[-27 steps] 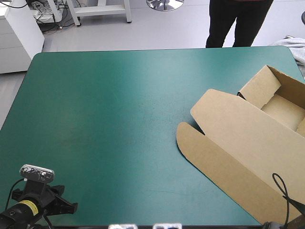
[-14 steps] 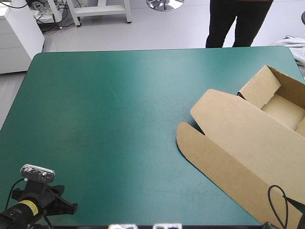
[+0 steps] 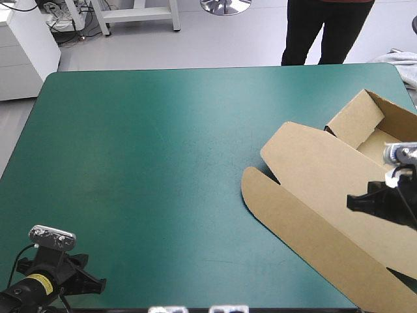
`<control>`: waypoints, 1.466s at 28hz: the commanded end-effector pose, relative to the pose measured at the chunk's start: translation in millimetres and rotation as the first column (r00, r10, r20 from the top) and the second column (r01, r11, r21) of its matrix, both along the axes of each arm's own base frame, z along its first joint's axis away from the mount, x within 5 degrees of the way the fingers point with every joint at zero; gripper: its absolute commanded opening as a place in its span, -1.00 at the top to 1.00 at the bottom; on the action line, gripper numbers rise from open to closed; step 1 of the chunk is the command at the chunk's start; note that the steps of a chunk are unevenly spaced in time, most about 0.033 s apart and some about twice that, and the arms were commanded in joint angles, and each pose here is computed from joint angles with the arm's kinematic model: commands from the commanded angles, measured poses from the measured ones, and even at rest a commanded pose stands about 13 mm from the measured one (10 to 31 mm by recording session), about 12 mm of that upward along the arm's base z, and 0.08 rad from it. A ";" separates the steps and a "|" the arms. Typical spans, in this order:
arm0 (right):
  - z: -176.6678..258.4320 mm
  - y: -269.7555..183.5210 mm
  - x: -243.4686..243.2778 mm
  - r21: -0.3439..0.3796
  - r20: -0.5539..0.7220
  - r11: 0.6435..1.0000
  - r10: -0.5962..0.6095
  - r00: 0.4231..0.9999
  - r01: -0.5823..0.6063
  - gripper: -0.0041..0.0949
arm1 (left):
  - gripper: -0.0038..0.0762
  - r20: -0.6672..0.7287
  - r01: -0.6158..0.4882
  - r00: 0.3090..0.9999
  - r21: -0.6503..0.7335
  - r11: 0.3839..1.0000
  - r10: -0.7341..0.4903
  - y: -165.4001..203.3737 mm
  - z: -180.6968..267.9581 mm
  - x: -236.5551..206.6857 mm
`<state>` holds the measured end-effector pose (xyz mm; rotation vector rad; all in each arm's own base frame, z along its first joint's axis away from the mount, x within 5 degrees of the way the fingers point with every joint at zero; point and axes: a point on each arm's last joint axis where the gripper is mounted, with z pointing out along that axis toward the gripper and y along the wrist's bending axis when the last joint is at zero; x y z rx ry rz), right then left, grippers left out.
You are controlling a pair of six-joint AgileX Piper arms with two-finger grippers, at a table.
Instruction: Fold the box
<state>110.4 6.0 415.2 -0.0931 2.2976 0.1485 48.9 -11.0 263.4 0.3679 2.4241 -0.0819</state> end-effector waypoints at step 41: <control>-152.3 16.0 -36.7 0.001 -0.173 0.980 0.197 0.965 -0.200 0.96 | 0.93 0.062 0.007 0.998 -0.022 1.000 -0.006 -1.8 10.4 4.1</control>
